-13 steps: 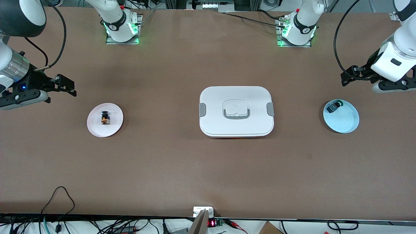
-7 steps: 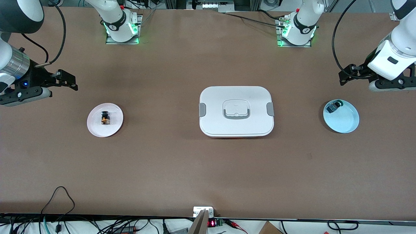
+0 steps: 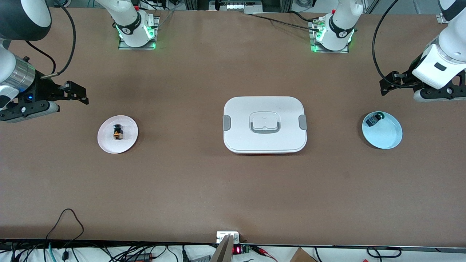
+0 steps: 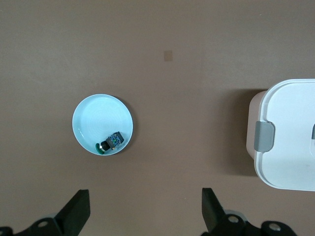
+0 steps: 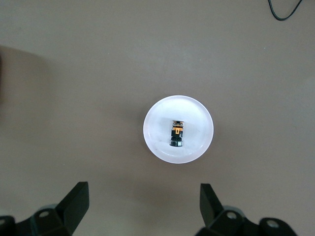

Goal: Transfer orange switch to right arm and place

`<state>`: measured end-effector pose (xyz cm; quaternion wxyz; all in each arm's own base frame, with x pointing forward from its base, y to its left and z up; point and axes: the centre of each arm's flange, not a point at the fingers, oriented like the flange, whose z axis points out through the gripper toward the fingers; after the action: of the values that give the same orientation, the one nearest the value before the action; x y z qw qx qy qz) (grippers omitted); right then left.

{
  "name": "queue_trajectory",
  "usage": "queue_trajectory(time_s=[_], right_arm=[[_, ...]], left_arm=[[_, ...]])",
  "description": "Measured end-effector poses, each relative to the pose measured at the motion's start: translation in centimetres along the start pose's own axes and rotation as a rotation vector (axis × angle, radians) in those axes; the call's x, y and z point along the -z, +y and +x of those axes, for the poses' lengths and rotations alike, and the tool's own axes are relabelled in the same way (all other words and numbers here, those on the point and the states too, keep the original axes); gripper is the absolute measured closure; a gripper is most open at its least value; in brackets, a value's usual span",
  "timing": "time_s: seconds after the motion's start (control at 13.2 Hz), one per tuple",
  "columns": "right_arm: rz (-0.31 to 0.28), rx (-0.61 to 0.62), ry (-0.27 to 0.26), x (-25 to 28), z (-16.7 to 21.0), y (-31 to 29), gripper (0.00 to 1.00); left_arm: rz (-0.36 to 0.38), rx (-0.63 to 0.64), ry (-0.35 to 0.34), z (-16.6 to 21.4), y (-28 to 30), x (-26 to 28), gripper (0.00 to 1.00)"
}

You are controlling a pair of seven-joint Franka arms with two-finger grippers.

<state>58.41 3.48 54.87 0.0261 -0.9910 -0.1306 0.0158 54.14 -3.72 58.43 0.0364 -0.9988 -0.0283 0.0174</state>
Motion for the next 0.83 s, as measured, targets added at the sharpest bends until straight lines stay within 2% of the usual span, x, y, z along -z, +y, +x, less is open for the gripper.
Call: queue_trajectory(time_s=[0.83], right_arm=[[-0.006, 0.009, 0.003, 0.31, 0.14, -0.57, 0.00]], left_arm=[[0.000, 0.000, 0.003, -0.08, -0.02, 0.16, 0.00]])
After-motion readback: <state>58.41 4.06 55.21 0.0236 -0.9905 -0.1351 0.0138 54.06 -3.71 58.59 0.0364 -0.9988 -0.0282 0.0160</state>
